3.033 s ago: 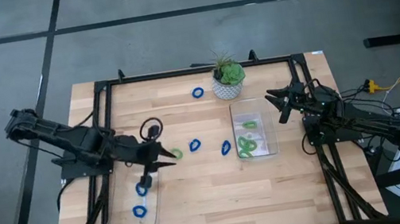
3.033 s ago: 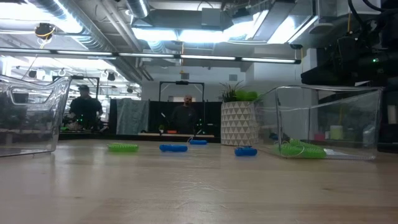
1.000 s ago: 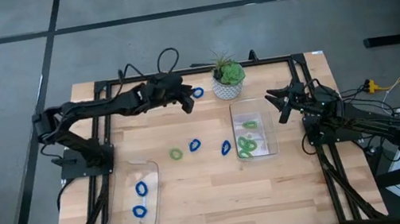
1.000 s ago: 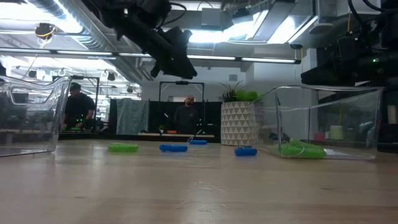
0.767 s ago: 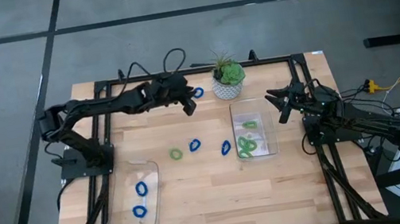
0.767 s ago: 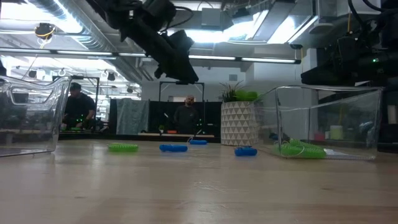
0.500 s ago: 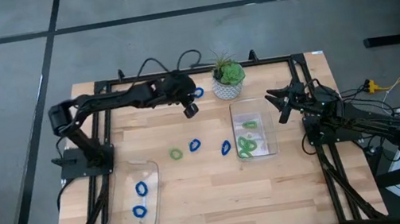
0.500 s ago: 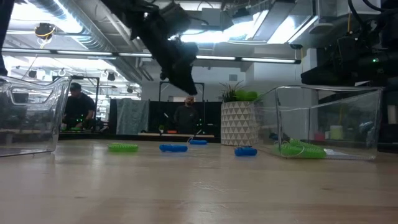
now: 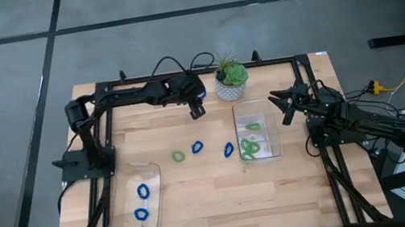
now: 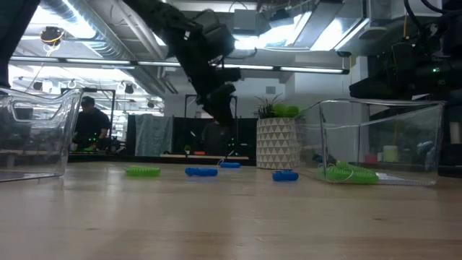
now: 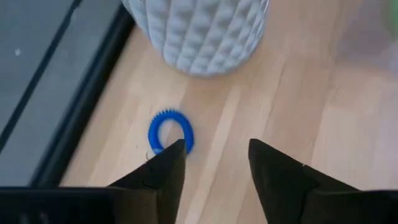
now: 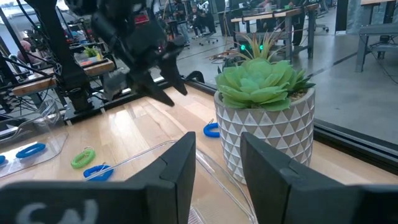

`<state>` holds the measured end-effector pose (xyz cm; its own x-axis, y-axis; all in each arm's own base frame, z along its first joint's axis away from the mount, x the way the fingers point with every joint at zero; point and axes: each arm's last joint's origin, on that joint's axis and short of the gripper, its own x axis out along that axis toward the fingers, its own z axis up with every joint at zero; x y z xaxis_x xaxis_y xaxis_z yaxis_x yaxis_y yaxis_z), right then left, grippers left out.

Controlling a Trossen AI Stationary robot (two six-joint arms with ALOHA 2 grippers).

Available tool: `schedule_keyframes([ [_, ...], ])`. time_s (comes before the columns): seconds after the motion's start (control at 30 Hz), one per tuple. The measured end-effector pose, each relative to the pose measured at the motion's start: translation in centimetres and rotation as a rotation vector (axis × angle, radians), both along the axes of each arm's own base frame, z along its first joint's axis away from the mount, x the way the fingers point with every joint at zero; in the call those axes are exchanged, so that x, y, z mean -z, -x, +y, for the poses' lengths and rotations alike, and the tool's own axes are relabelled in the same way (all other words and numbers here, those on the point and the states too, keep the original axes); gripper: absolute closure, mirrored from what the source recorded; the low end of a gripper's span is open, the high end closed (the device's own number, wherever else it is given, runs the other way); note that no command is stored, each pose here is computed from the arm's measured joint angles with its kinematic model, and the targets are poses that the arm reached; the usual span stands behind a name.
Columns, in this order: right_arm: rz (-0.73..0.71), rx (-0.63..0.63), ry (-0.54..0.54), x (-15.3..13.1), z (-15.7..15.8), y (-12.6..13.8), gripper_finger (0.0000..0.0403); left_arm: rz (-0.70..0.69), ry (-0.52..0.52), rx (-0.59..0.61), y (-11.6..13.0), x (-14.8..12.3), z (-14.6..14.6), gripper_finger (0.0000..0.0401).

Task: Sort spring keychains
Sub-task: Put the blue spring keychain into the bottom transparent bin

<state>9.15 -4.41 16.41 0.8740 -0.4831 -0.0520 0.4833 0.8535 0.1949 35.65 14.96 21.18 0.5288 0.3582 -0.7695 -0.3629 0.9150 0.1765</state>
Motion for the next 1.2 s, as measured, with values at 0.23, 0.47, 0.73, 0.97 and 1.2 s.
schedule_keyframes([
  [0.23, 0.0, 0.0, 0.0, 0.0, 0.0, 0.0, 0.0276, 0.073, -0.017, 0.03, -0.4, 2.3, 0.9, 0.0188],
  [0.47, 0.0, 0.0, 0.0, 0.0, 0.0, 0.0, 0.0276, 0.024, -0.049, 0.034, -1.2, 3.4, 1.8, 0.0183],
  [0.73, 0.0, 0.0, 0.0, 0.0, 0.0, 0.0, 0.0276, -0.005, -0.018, 0.034, -1.1, 4.1, 3.1, 0.0192],
  [0.97, 0.0, 0.0, 0.0, 0.0, 0.0, 0.0, 0.0276, -0.075, 0.148, -0.058, -0.5, 5.1, 4.7, 0.0194],
  [1.2, 0.0, 0.0, 0.0, 0.0, 0.0, 0.0, 0.0276, -0.045, 0.253, -0.178, 0.6, 5.7, 5.6, 0.0202],
])
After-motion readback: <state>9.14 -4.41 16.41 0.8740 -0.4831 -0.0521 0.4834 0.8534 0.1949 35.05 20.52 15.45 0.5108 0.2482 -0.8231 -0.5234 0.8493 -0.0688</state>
